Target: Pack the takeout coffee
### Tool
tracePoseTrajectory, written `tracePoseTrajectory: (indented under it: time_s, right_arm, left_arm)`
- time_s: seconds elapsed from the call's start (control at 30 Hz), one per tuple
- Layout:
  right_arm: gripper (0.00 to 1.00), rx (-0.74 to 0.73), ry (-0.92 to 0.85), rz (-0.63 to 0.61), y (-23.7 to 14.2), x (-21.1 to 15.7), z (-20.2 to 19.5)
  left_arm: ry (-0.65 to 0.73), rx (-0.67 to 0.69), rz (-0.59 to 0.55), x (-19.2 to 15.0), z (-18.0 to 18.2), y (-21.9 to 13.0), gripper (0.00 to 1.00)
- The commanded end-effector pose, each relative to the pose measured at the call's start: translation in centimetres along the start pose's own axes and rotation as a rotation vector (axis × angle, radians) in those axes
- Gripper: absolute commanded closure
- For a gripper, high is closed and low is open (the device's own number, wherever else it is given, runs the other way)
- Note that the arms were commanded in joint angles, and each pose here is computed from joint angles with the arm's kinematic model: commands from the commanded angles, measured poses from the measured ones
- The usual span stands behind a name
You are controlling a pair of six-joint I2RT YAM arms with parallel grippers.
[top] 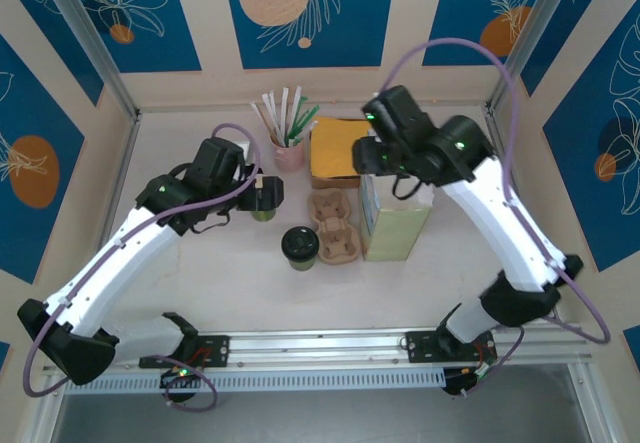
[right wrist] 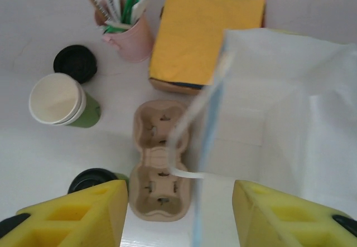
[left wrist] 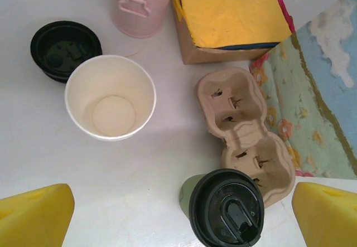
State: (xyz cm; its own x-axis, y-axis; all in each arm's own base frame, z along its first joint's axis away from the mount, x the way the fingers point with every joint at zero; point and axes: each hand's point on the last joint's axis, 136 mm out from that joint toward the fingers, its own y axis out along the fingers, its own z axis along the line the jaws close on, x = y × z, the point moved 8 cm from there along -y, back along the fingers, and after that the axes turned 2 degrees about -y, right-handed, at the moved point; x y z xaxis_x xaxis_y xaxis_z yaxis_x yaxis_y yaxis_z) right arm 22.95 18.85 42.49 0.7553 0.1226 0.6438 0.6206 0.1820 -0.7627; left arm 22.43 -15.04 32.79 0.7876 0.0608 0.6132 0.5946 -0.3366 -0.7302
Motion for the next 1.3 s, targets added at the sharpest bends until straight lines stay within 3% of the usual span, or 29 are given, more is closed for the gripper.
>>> tracePoseTrajectory:
  time_s: [0.0,0.27,0.57,0.73,1.27]
  right_arm:
    - [0.48,-0.027,-0.019,0.062,1.6,-0.1,2.4]
    - [0.53,0.008,-0.045,0.272,7.8,-1.0,7.3]
    - [0.57,-0.011,0.048,0.484,13.7,-4.0,7.6]
    - [0.57,0.058,0.113,0.528,15.6,-5.4,6.9]
    - [0.57,-0.009,0.151,0.649,19.8,-9.5,4.2]
  left_arm:
    - [-0.027,0.044,0.021,-0.9,1.1,-0.3,0.0]
    - [-0.026,0.052,-0.024,-1.4,1.8,-2.0,0.0]
    - [-0.029,0.04,-0.02,-2.4,2.3,-2.7,0.0]
    - [-0.028,0.032,-0.019,-2.6,2.3,-2.7,0.0]
    - [-0.015,-0.121,0.032,-3.0,0.8,-1.6,0.0]
